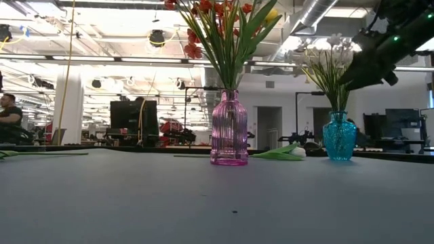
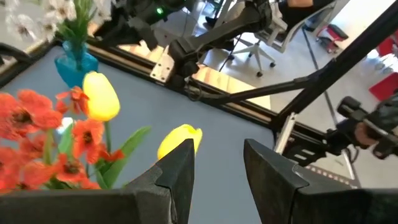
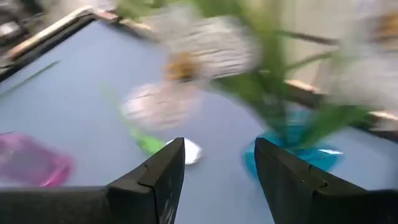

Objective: Sort flowers into vase by color
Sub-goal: Put the white flower into the blue vase

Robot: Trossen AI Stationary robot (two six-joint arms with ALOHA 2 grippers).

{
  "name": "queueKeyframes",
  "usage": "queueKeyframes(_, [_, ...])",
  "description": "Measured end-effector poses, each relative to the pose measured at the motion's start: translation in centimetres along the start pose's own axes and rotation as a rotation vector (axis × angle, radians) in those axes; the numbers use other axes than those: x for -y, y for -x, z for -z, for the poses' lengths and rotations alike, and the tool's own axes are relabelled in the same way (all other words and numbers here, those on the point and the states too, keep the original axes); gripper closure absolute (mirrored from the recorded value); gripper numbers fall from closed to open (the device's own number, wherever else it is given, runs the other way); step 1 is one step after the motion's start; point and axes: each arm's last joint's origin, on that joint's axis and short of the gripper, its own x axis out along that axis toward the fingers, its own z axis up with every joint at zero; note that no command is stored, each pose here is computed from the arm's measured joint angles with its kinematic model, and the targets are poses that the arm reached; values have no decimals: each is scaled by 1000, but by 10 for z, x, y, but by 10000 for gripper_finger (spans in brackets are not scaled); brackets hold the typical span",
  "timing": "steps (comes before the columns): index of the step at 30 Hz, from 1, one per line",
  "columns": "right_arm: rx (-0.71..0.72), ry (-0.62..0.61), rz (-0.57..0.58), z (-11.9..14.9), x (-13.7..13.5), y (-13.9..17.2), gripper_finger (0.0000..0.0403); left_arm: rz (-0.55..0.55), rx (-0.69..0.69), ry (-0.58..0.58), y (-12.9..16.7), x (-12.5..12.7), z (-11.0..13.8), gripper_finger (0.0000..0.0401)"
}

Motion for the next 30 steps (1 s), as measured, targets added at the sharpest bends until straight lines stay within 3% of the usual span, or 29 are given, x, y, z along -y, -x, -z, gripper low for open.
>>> queueKeyframes(7, [-104,-42,-199,4,-17,6,184,26,23,-73,8,-12,-10,275])
queueKeyframes(15, [-334,-98,-433,21,-35,14,184,34,82,-137,55,-29,-26,275])
queueKeyframes(18, [-388,-105,-502,24,-44,17,184,-92,65,-61,85,-41,-24,275])
queueKeyframes(23, [-403,-75,-549,28,-55,22,184,-403,-52,141,120,-65,-4,278])
queueKeyframes(27, [-356,-62,-627,27,-65,24,184,-660,-201,258,124,-81,16,286])
queueKeyframes(30, [-316,-41,-716,27,-74,25,184,-766,-340,307,109,-91,35,289])
